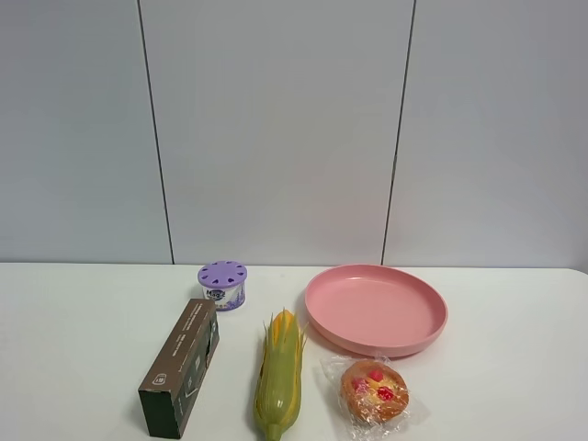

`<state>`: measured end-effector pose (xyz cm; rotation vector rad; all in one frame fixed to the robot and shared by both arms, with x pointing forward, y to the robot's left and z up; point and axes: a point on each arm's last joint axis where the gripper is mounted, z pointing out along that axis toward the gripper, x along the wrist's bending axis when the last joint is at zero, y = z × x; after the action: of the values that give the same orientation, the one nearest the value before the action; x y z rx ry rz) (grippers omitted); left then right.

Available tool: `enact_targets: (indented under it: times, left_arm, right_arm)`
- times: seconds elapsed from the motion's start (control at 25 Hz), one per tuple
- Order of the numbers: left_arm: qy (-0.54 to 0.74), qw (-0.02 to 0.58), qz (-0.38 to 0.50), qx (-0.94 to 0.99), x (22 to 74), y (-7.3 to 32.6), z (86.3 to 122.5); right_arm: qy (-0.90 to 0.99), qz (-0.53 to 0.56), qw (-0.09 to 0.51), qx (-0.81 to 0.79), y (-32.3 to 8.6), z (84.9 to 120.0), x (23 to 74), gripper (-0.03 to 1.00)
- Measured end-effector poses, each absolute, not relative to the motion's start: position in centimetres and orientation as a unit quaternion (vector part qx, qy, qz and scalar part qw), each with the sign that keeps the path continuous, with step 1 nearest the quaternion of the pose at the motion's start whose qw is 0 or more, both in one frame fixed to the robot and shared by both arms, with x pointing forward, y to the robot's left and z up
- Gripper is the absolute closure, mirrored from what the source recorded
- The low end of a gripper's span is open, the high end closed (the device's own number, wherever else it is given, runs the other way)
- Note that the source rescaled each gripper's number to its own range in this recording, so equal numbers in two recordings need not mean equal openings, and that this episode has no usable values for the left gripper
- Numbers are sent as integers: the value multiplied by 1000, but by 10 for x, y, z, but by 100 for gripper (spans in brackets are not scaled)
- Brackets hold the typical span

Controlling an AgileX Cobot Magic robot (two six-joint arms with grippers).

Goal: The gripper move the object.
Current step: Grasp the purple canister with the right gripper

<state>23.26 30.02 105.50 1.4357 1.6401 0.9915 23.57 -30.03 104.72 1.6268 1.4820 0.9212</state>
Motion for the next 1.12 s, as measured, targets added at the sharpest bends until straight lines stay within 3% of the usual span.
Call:
enact_targets:
  times: [0.04, 1.12]
  left_arm:
    - [638, 365, 385, 558, 233, 300, 1055]
    - [638, 365, 385, 558, 233, 300, 1055]
  right_arm:
    - [577, 359, 369, 634, -300, 1047, 236, 94]
    - [577, 359, 369, 634, -300, 1047, 236, 94]
